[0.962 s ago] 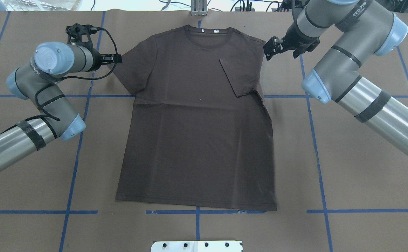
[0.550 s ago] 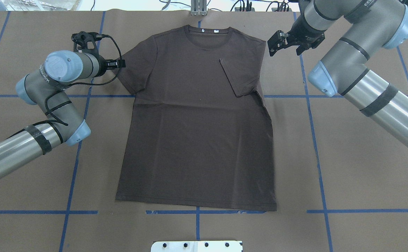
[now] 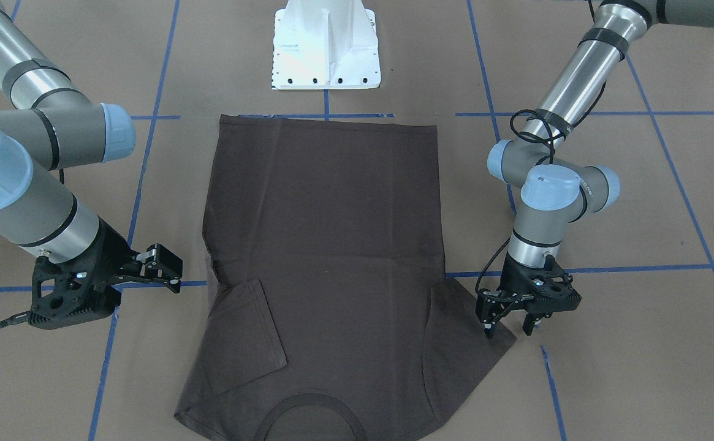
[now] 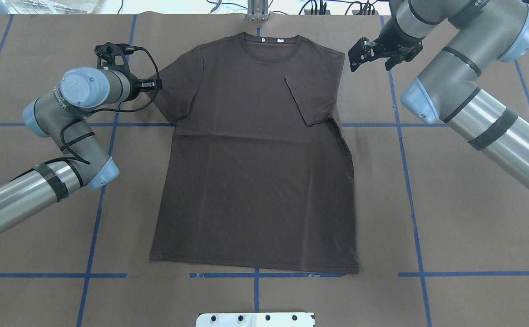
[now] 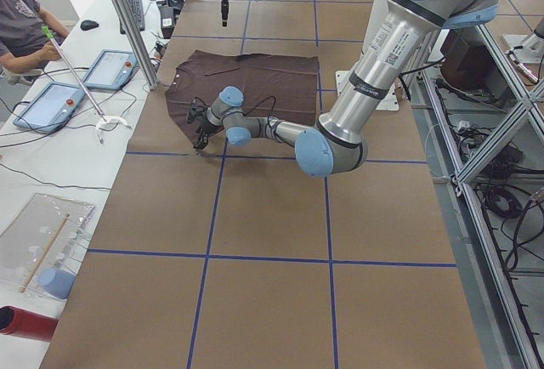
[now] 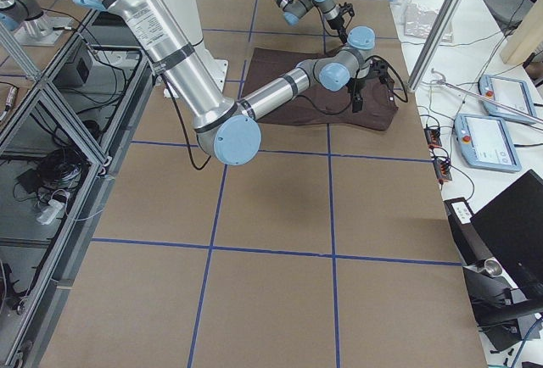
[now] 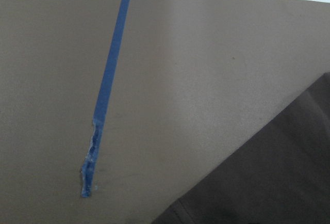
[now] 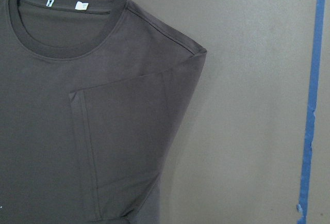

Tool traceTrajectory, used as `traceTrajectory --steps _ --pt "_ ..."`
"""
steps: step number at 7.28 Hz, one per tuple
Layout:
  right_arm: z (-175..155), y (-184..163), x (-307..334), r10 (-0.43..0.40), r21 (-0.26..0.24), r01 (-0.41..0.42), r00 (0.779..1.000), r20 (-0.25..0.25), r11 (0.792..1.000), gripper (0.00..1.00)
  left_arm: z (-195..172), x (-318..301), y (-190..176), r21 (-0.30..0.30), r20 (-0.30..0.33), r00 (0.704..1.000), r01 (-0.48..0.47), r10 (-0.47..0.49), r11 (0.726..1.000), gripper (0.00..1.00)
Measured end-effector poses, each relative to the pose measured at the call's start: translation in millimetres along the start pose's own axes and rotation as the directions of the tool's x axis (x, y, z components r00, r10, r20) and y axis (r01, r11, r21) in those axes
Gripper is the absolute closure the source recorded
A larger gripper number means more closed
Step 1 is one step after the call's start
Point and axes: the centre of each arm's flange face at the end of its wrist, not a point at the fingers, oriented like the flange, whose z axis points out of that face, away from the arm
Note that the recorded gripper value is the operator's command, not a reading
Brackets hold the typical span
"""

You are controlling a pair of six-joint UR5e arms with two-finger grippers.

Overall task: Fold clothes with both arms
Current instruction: 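Release the sleeve and lift the right gripper while the left arm approaches, then grasp the other sleeve and fold it inward with the left gripper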

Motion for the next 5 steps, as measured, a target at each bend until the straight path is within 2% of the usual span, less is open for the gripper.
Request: traceTrajectory --steps 1,2,3,5 --pt "-0.6 -0.4 0.4 0.0 0.001 0.0 1.0 0.0 1.0 0.0 0.0 0.3 0.0 0.0 0.001 1.0 0.0 0.0 1.0 0.72" --pt "-1.3 -1.0 1.2 0.001 0.002 -0.001 1.0 -0.001 1.0 0.0 -0.2 1.2 -0.1 -0.001 0.0 1.0 -0.001 0.001 1.0 0.92" --pt "-1.8 -1.7 2.3 0.001 0.004 -0.001 1.0 -0.002 1.0 0.0 -0.8 3.6 -0.1 -0.001 -0.003 1.0 -0.003 0.003 1.0 1.0" --pt "-2.9 -2.9 4.8 0.004 0.006 -0.004 1.0 -0.004 1.0 0.0 -3.0 8.0 -1.6 -0.002 -0.009 1.0 -0.004 0.004 1.0 1.0"
